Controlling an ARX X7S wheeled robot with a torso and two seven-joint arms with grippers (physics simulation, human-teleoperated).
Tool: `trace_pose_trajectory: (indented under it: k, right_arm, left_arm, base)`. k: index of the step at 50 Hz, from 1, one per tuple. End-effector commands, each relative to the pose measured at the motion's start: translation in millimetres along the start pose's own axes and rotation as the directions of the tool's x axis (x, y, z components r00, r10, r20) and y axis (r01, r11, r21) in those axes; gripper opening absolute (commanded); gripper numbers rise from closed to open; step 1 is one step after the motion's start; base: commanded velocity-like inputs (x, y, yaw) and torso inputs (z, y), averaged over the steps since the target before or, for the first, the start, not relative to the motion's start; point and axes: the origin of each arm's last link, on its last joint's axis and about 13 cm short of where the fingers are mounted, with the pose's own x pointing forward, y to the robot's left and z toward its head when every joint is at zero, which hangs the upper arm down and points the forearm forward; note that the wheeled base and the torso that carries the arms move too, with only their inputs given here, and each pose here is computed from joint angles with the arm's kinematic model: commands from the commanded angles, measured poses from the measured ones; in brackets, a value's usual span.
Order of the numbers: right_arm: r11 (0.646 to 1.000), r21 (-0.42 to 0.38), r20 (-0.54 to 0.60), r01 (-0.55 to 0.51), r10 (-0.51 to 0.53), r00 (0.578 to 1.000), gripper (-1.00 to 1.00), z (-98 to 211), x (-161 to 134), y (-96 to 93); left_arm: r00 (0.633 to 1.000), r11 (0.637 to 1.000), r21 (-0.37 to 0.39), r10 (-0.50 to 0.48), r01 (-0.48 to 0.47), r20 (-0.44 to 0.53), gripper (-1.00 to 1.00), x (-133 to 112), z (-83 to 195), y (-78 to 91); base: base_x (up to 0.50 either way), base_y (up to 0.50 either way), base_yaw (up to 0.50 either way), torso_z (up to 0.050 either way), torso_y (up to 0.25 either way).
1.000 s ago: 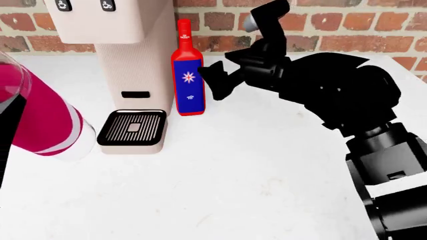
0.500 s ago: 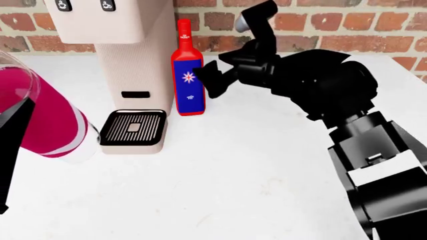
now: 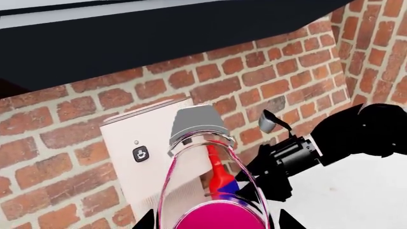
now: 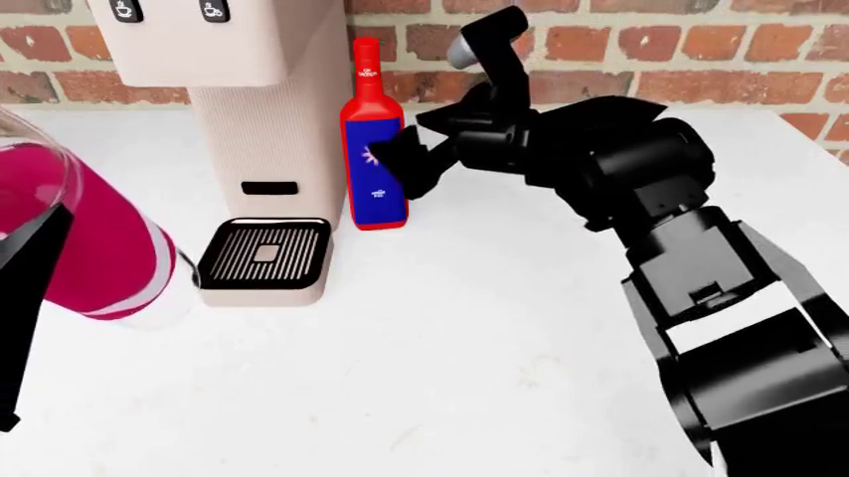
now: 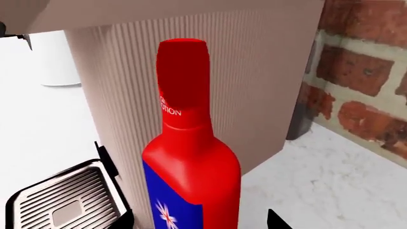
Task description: Move the drinks to the dining counter.
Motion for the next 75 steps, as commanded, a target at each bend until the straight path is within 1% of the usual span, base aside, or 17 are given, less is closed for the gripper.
trace_pose_trajectory:
  k: [1,7,8,27,37,47,49,50,51,53,54,55,57,58,59,63,75]
  right_arm:
    - [1.0,0.002,-0.014,-0.027,0.027,1.0,1.0,-3,7,-4.4]
    - [0.998,-0.009,-0.013,-0.06,0.06,0.998,1.0,-2,12,-3.2]
    - [0.998,-0.029,-0.011,-0.059,0.059,0.998,-1.0,-2,12,-3.4]
    - [0.999,-0.028,-0.014,-0.039,0.038,0.999,-1.0,-2,1,-3.4]
    - [0.996,-0.08,0.048,-0.032,0.036,0.998,-1.0,16,-28,12.7]
    - [0.996,-0.089,0.148,-0.029,0.042,0.988,-1.0,30,-48,23.5]
    - [0.998,-0.065,0.186,-0.015,0.026,0.982,-1.0,33,-53,26.2]
    - [0.997,-0.072,0.202,0.036,-0.021,0.979,-1.0,33,-56,27.8]
    - [0.997,-0.066,0.216,0.046,-0.031,0.976,-1.0,34,-58,29.0]
    - [0.998,-0.007,0.24,0.061,-0.058,0.969,-1.0,35,-61,34.3]
    - [0.98,-0.146,0.292,0.137,-0.09,0.952,-1.0,30,-65,41.9]
    - [0.983,-0.113,0.351,0.146,-0.098,0.931,-1.0,30,-67,44.6]
    - [0.983,-0.067,0.368,0.171,-0.136,0.92,-1.0,32,-71,49.7]
    - [0.984,-0.079,0.346,0.161,-0.125,0.93,-1.0,30,-73,52.8]
    - [0.978,-0.126,0.352,0.168,-0.115,0.929,-1.0,29,-75,58.0]
    - [0.962,-0.181,0.343,0.204,-0.132,0.93,-1.0,32,-79,66.5]
    - [0.963,-0.18,0.333,0.199,-0.131,0.934,-1.0,34,-75,73.2]
  left_arm:
    - [1.0,1.0,-0.007,0.005,-0.005,-0.008,-1.0,-1,-2,-1.0]
    - [1.0,1.0,-0.007,0.004,-0.004,-0.009,-1.0,-2,-3,-1.5]
    - [1.0,1.0,-0.008,0.004,-0.004,-0.009,-1.0,-3,-3,-1.5]
    - [1.0,1.0,-0.009,0.022,-0.022,-0.001,-1.0,-12,-3,-2.3]
    - [1.0,1.0,-0.011,0.026,-0.025,0.011,-1.0,-16,-2,-4.4]
    - [1.0,1.0,-0.011,0.022,-0.022,0.01,-1.0,-15,-3,-5.7]
    - [1.0,1.0,-0.011,0.022,-0.022,0.012,-1.0,-16,-2,-5.5]
    - [1.0,1.0,-0.009,0.022,-0.022,0.012,-1.0,-15,-2,-5.3]
    - [1.0,1.0,-0.01,0.021,-0.021,0.013,-1.0,-15,-1,-5.4]
    - [1.0,1.0,-0.01,0.019,-0.019,0.016,-1.0,-14,-1,-5.4]
    - [1.0,1.0,-0.01,0.016,-0.016,0.021,-1.0,-14,0,-5.7]
    - [1.0,1.0,-0.01,0.014,-0.013,0.022,-1.0,-14,0,-6.0]
    - [1.0,1.0,-0.008,0.015,-0.015,0.021,-1.0,-15,1,-6.3]
    - [1.0,1.0,-0.006,0.016,-0.016,0.021,-1.0,-15,2,-6.3]
    - [1.0,1.0,-0.003,0.014,-0.014,0.024,-1.0,-16,4,-6.7]
    - [0.999,1.0,0.002,0.012,-0.012,0.035,-1.0,-16,8,-7.5]
    - [0.999,1.0,0.005,0.01,-0.01,0.043,-1.0,-18,10,-7.9]
  base:
    - [0.0,0.0,0.0,0.0,0.0]
    - [0.0,0.0,0.0,0.0,0.0]
    - [0.0,0.0,0.0,0.0,0.0]
    - [0.0,0.0,0.0,0.0,0.0]
    - [0.0,0.0,0.0,0.0,0.001]
    - [0.0,0.0,0.0,0.0,0.001]
    - [0.0,0.0,0.0,0.0,0.0]
    - [0.0,0.0,0.0,0.0,0.0]
    - [0.0,0.0,0.0,0.0,0.0]
    - [0.0,0.0,0.0,0.0,0.0]
    - [0.0,0.0,0.0,0.0,0.0]
    - [0.0,0.0,0.0,0.0,0.0]
    - [0.0,0.0,0.0,0.0,0.0]
    - [0.0,0.0,0.0,0.0,0.0]
    - [0.0,0.0,0.0,0.0,0.01]
    - [0.0,0.0,0.0,0.0,0.0]
    - [-0.45,0.0,0.0,0.0,0.0]
